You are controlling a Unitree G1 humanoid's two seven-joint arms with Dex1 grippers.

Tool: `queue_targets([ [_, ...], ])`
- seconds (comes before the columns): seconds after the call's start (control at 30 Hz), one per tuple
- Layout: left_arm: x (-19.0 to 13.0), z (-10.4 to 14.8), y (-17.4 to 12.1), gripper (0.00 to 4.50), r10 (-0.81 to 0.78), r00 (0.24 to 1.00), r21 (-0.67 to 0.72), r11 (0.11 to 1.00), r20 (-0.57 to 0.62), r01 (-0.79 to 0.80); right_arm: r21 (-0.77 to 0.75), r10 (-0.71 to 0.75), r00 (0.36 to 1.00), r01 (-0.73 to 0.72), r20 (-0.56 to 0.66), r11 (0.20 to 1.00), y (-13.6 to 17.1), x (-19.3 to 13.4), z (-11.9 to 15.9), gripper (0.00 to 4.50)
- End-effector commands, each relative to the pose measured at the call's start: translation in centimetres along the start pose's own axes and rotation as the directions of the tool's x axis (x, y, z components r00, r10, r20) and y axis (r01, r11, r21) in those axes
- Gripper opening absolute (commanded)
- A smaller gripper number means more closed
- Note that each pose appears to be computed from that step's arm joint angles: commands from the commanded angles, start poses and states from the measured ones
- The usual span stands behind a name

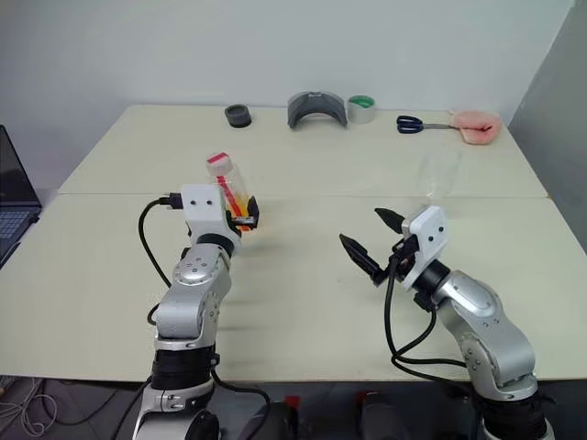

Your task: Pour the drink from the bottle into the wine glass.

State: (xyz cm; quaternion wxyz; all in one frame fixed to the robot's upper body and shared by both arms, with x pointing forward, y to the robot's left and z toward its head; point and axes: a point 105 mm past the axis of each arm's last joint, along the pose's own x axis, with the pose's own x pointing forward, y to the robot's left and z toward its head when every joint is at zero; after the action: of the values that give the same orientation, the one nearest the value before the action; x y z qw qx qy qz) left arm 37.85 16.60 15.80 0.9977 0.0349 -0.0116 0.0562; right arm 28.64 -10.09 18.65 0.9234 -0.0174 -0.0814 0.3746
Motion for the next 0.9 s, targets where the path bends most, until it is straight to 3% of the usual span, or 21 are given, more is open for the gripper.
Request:
queue_targets([
  [0.03,0.5,2.0,0.0,4.49,0.003,0.998,-0.008,1.0,0.069,-0.002,-0.008,0.055,0.997,-0.055,0.057,0.998,1.0,0.4,1.7,4.5],
  [0.27,1.6,2.3,-0.7,4.49,-0.016,0.997,-0.016,1.0,0.076,0.018,0.002,0.134,0.99,-0.135,0.044,0.991,2.3,0.8,1.8,4.5],
  [0.9,3.5,3.1,-0.3,4.49,0.02,0.995,0.003,1.0,0.103,-0.02,-0.012,0.122,0.992,-0.122,0.043,0.992,2.4,1.1,1.4,4.5],
])
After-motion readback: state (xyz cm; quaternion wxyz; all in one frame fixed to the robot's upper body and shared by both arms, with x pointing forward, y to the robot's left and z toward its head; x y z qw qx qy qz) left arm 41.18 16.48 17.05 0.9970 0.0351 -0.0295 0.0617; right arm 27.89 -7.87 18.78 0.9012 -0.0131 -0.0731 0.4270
